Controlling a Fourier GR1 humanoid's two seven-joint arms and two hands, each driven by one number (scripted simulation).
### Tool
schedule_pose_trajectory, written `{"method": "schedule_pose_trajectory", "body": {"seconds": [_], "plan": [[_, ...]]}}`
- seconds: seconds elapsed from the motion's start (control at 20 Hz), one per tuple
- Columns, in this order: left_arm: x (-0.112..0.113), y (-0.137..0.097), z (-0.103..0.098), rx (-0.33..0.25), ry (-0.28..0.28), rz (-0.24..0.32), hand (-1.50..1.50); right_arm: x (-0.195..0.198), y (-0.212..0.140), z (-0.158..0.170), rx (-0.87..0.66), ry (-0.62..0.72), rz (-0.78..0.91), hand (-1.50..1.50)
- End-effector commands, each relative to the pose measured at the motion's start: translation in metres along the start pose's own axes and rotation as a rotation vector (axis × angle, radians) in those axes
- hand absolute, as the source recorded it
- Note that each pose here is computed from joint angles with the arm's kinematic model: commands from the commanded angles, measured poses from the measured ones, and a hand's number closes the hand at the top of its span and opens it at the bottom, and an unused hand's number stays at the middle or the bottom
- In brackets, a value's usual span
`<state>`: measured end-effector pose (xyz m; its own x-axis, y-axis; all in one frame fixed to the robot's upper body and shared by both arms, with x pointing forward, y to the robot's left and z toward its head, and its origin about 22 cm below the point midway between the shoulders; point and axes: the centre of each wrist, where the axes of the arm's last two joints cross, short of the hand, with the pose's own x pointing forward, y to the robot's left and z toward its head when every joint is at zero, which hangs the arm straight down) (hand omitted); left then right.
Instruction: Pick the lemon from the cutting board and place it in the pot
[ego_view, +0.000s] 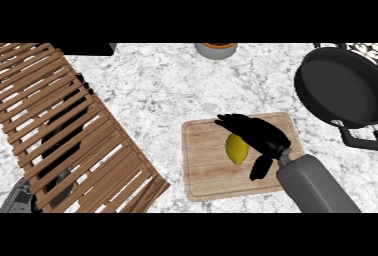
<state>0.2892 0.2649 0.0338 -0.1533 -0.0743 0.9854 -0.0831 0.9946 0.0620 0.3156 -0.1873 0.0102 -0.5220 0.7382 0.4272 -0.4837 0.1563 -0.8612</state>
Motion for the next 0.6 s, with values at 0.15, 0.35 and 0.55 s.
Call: {"method": "schedule_pose_trajectory", "body": {"seconds": [0.15, 0.35, 0.55], "plan": [[0.043, 0.005, -0.02, 0.013, -0.023, 0.043, 0.0, -0.002, 0.022, -0.015, 0.011, -0.027, -0.007, -1.5], [0.047, -0.003, -0.01, -0.008, -0.037, 0.036, 0.0, -0.01, 0.024, -0.011, 0.03, -0.098, 0.009, 1.5], [0.035, 0.007, -0.018, -0.012, -0.048, 0.036, 0.0, 0.001, 0.041, -0.031, 0.013, -0.187, 0.078, 1.5]]}}
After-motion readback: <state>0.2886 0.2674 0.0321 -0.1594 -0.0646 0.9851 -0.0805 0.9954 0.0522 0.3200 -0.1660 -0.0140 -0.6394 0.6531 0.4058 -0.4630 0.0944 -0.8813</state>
